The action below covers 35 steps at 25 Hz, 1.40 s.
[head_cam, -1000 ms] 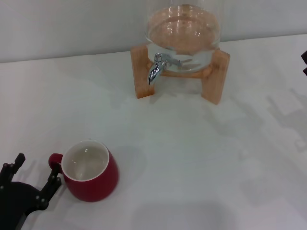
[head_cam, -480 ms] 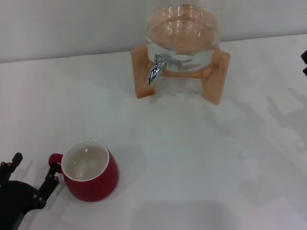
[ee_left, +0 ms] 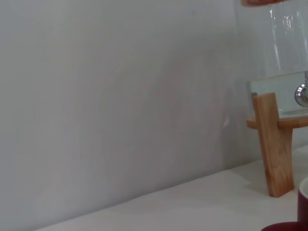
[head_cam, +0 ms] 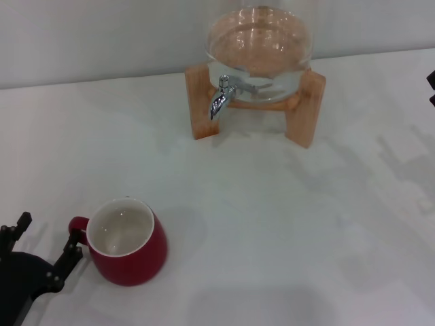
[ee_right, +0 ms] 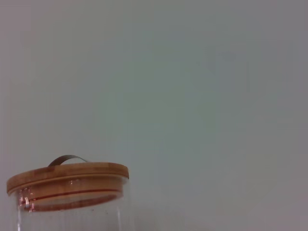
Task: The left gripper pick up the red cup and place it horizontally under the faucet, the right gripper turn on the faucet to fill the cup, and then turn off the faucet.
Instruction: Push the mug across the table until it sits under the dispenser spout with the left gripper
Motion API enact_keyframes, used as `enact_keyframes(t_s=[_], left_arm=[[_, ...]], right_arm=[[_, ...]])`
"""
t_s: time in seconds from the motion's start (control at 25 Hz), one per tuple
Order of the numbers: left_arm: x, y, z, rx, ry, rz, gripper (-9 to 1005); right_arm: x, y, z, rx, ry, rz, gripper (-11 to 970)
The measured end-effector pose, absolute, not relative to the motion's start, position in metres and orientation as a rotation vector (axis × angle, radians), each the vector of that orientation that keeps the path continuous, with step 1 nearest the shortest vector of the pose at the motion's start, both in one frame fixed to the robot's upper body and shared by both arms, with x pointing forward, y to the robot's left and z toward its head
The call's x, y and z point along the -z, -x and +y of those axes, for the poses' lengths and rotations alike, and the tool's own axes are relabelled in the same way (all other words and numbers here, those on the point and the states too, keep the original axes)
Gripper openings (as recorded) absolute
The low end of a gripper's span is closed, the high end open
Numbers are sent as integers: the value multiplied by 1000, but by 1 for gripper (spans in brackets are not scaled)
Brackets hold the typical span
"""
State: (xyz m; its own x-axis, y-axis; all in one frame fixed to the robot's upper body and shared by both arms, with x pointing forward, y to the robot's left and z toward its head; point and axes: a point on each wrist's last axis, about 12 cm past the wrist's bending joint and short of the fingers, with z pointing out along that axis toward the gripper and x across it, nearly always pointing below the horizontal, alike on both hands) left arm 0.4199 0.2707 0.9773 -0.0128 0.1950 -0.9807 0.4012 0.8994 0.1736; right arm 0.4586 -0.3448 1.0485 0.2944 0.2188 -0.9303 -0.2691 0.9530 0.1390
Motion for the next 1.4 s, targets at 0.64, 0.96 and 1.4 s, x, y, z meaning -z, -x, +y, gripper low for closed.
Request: enact_keyframes(t_s=[0.64, 0.96, 1.4], left_arm=[[-978, -422, 269, 177, -478, 1592, 747], [-977, -424, 268, 176, -483, 1598, 579], [-978, -425, 267, 182, -491, 1595, 147]], right_arm=[[-1048, -459, -344, -329, 51, 1231, 784], [-1048, -459, -344, -330, 52, 1232, 784], [-1048, -459, -343, -335, 57, 1234, 784]])
